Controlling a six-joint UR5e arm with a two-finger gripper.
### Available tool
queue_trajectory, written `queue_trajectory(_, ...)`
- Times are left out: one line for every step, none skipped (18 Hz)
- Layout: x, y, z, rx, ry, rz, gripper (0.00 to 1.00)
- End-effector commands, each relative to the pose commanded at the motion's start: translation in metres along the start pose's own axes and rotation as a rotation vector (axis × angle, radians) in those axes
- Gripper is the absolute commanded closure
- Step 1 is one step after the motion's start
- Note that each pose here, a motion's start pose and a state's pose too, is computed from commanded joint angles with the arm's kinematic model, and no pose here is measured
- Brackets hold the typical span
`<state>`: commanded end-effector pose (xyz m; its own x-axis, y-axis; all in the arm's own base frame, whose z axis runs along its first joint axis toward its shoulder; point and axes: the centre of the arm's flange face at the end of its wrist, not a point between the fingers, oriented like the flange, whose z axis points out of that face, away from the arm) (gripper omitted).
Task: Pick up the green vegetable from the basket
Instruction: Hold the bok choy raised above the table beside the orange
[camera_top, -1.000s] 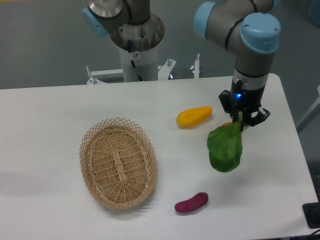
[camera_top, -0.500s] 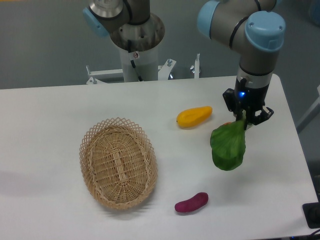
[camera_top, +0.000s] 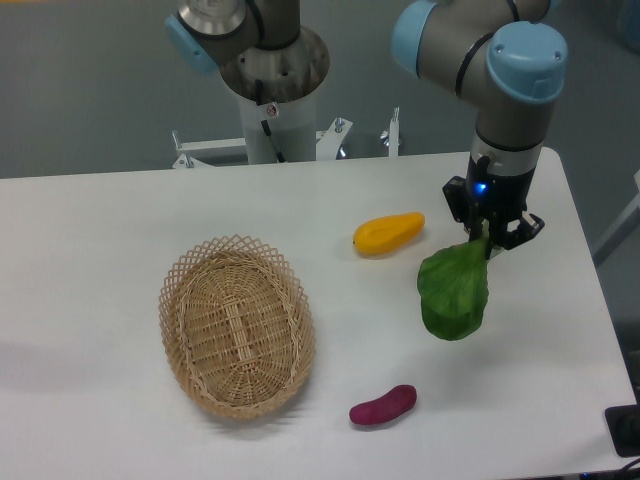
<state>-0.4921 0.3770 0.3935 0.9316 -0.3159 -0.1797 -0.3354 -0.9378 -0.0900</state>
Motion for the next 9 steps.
queue_trajectory(0.0,0.0,0.0,0.0,0.0,0.0,0.78)
queue_trajectory(-0.0004,-0.0001,-0.0007,0.0,-0.002,0.0,0.78)
queue_trajectory(-0.0004,-0.0001,-0.0007,0.0,-0.002,0.0,0.78)
queue_trajectory(-0.0001,-0.001,-0.0007,0.0,-0.001,0.002,0.78)
queue_trajectory(0.0003,-0.0009,0.0,0.0,0.0,0.002,0.78)
queue_trajectory(-0.0004,-0.0001,-0.0007,0.0,-0.002,0.0,0.78)
queue_trajectory(-0.0004,-0.0001,-0.0007,0.0,-0.002,0.0,0.78)
queue_trajectory(-0.0004,-0.0001,-0.0007,0.0,-0.002,0.0,0.78)
queue_trajectory(-0.0004,-0.0001,-0.0007,0.0,-0.002,0.0,0.78)
